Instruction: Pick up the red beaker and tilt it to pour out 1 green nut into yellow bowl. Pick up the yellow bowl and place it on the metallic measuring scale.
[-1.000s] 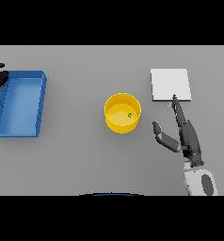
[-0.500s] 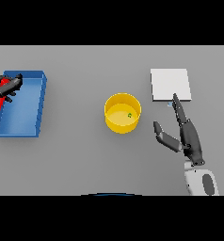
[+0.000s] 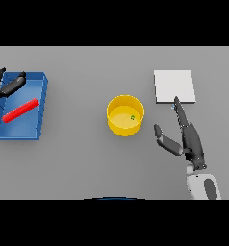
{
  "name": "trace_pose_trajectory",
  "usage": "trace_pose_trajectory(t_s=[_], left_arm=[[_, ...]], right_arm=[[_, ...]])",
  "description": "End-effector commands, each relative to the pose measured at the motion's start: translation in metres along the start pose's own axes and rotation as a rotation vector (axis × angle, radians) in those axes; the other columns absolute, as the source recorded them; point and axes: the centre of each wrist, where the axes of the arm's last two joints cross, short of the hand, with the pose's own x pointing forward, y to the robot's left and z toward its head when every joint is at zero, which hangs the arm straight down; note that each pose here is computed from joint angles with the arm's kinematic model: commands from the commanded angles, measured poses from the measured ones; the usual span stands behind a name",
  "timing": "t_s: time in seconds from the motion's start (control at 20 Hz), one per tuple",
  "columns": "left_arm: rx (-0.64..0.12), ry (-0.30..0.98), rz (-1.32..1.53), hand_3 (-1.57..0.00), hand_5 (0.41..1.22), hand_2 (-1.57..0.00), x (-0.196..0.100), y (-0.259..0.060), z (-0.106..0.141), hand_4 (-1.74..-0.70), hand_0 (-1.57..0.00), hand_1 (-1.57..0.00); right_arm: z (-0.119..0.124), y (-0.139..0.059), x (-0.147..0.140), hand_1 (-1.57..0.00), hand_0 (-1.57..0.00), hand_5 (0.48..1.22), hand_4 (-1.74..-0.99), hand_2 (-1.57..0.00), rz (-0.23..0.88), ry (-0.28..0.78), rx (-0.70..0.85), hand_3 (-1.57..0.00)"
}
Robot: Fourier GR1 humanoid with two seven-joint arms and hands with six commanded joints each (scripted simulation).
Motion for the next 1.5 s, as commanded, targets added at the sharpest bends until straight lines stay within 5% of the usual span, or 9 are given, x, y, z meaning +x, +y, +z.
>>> trace_pose_trajectory(t_s=[0.0, 0.25, 0.45, 0.75, 1.45], left_arm=[[0.013, -0.017, 0.010, -0.05, 0.658, -0.06, 0.002, 0.001, 0.001, -0.71, -0.07, -0.06], [0.044, -0.063, 0.039, -0.01, 0.689, -0.02, 0.001, 0.002, 0.002, -0.71, -0.02, -0.02], [0.020, -0.092, 0.061, -0.01, 0.667, -0.01, 0.002, 0.001, 0.003, -0.72, -0.01, -0.01], [0.006, -0.091, 0.064, 0.00, 0.676, 0.00, -0.001, -0.002, 0.002, -0.71, 0.00, 0.00], [0.003, -0.096, 0.094, 0.00, 0.688, 0.00, -0.005, 0.003, 0.005, -0.72, 0.00, 0.00]], right_arm=[[0.001, 0.002, 0.001, 0.00, 0.00, 0.672, -1.175, 0.00, 0.027, 0.011, 0.004, 0.00], [-0.015, -0.006, 0.012, 0.00, 0.00, 0.728, -1.153, 0.00, 0.180, -0.068, 0.200, 0.00], [-0.043, -0.010, 0.030, 0.00, 0.00, 0.704, -1.216, 0.00, 0.536, -0.104, 0.420, 0.00], [-0.079, 0.009, 0.050, 0.00, 0.00, 0.705, -1.223, 0.00, 0.906, -0.272, 0.744, 0.00], [-0.127, 0.055, 0.044, 0.00, 0.00, 0.714, -1.259, 0.00, 1.230, -0.240, 1.089, 0.00]])
